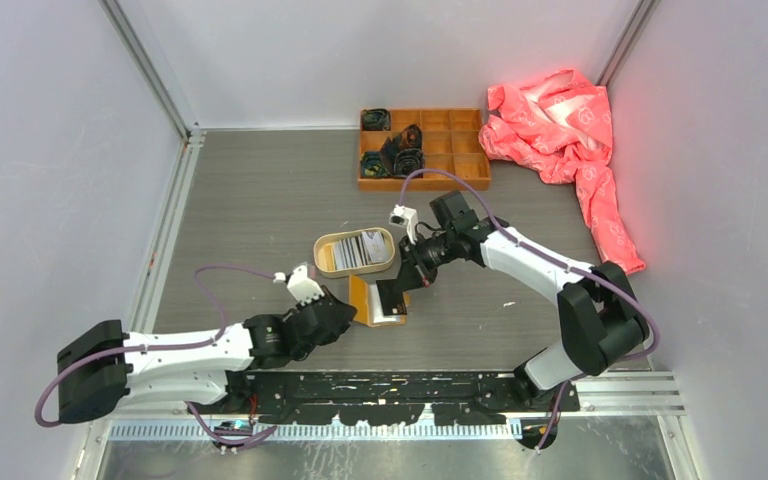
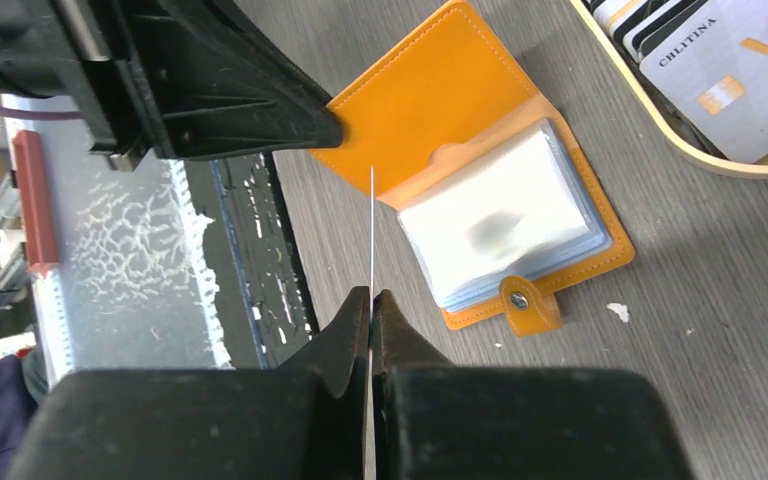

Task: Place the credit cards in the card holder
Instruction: Open the card holder at the center of the board.

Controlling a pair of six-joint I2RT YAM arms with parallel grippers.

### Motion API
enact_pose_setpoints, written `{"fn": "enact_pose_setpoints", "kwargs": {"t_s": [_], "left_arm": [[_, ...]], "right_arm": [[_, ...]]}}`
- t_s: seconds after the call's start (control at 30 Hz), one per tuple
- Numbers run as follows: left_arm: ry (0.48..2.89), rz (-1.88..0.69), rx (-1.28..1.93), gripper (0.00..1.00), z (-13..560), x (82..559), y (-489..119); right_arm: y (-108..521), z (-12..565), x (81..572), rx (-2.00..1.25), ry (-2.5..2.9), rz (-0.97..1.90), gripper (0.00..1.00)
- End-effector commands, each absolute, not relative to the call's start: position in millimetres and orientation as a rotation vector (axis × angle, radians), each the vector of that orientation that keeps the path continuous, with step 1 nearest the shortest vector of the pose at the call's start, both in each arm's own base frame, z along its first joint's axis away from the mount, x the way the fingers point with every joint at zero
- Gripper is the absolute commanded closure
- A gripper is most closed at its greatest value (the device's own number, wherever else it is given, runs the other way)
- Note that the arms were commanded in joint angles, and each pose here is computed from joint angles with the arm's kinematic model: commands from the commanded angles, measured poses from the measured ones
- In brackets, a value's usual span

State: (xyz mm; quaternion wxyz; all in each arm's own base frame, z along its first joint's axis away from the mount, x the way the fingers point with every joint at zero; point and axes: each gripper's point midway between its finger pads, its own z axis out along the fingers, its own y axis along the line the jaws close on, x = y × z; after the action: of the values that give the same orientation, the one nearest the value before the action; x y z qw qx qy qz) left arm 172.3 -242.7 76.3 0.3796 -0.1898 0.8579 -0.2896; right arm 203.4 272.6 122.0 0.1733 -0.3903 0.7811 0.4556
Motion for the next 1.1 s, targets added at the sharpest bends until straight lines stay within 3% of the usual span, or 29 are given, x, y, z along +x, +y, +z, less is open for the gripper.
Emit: {"fn": "enact_pose_setpoints", "kwargs": {"t_s": [0.0,0.47,1.07], "left_arm": [[2.129,-0.738,-0.528,1.0,97.0,180.9,-254.1],[2.148,-0.687,-0.577,1.0,72.4,175.1,-237.2],[2.164,-0.72,-0.534,1.0,73.3,170.5,-247.5]], "right_arm": [[276.0,129.5,218.3,-1.142,2.143,1.159,0.99],[248.6,91.0,265.0,-0.957,2.364,0.747,0.99],[247.5,91.5,267.6,-0.775,2.42,0.913,0.99]]}}
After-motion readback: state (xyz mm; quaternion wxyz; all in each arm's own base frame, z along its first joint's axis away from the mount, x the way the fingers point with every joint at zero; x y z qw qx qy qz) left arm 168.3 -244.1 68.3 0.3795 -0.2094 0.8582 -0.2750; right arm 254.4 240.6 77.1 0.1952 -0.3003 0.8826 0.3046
